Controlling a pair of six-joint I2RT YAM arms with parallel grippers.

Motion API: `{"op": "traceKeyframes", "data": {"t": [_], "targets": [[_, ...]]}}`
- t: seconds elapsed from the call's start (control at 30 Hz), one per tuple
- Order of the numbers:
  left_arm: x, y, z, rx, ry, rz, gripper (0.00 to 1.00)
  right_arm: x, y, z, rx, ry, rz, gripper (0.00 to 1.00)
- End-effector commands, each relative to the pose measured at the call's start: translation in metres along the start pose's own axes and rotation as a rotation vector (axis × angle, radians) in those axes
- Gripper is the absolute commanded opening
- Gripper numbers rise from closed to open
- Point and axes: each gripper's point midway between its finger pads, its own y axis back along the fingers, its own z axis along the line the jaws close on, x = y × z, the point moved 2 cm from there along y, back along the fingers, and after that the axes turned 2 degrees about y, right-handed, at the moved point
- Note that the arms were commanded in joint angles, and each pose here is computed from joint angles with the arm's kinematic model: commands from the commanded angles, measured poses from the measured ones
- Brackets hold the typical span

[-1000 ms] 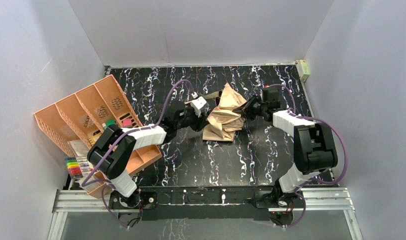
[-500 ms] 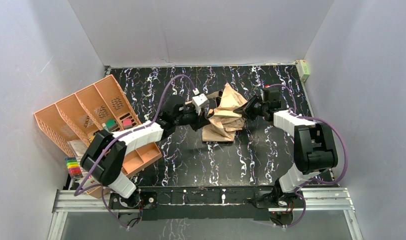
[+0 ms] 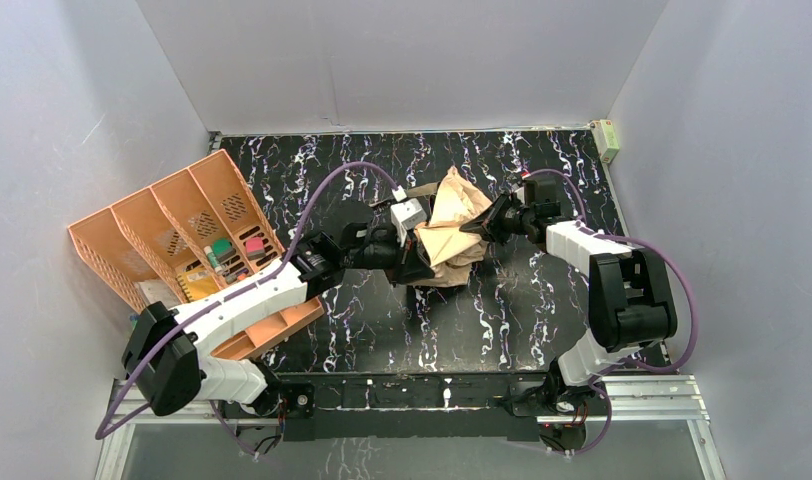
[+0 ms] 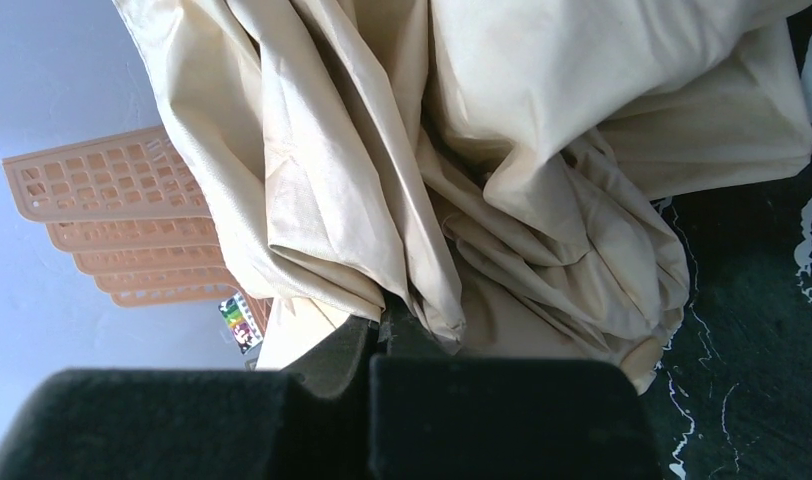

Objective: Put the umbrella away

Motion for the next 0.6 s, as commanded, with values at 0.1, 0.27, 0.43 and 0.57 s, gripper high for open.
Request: {"op": "traceKeyframes", "data": {"t": [0.1,0.27,0.43,0.57], "targets": [[0.032,0.002,-0.039,0.062,0.127,0.070,0.00,-0.032,0.007,-0.004,0.058,0.043,-0.161,0.00],[0.086,-0.008,-0.045,0.011,0.173,0.159,0.00,-0.032,0.008,-0.005,0.061,0.051,-0.161,0.00],[0.138,-0.017,-0.052,-0.024,0.228,0.185,0.00,-0.031,0.009,-0.004,0.061,0.075,-0.159,0.00],[0.174,-0.020,-0.039,-0.100,0.290,0.220,0.00,-0.030,0.013,0.002,0.023,0.157,-0.161,0.00]]}}
